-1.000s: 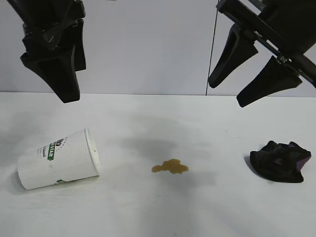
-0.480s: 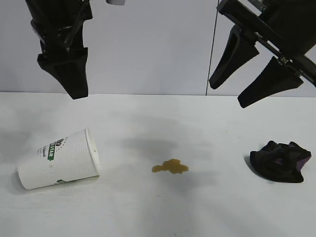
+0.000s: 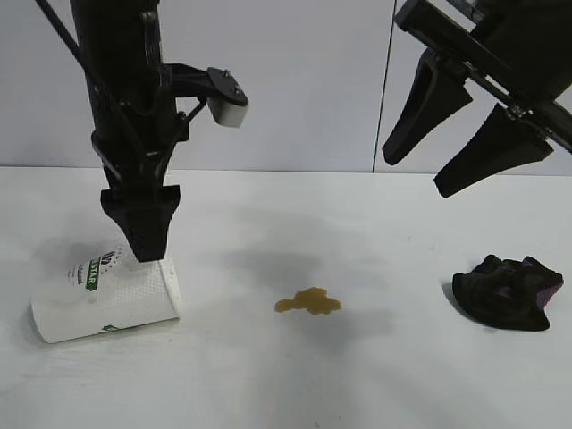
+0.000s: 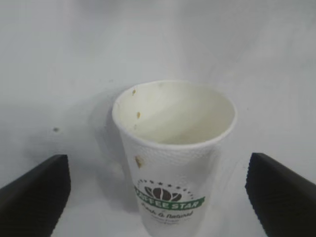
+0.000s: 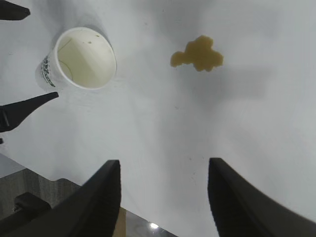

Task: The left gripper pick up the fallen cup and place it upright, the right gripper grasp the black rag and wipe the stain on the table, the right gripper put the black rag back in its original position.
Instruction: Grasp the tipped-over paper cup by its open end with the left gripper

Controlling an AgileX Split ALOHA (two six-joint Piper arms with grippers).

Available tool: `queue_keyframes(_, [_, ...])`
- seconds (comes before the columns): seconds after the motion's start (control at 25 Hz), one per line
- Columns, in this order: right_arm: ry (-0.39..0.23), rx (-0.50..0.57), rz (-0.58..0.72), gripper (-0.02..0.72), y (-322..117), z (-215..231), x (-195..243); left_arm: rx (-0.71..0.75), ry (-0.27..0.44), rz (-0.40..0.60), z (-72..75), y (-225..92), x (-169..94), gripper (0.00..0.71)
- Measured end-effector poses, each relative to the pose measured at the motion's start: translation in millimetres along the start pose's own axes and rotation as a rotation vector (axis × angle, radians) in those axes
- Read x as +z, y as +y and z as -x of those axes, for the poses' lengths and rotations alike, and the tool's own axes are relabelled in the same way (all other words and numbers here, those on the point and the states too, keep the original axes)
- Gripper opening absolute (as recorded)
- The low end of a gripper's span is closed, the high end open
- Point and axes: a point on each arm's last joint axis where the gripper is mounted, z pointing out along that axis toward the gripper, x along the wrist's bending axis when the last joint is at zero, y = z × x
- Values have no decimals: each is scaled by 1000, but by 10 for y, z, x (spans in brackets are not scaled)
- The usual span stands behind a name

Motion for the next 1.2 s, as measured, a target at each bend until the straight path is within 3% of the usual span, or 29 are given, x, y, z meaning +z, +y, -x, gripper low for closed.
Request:
queue_keyframes(0.56, [-6,-5,-1,370,-1,5,0,10,-56,-73,-23,48,490,695])
queue_keyframes(0.88, [-6,-5,-1,370,-1,5,0,10,-30,-43,-49,81,518,695])
queue_keyframes(1.2, [-7,-6,2,370,2,6,0,3,-67,-65,-19,68,550,591])
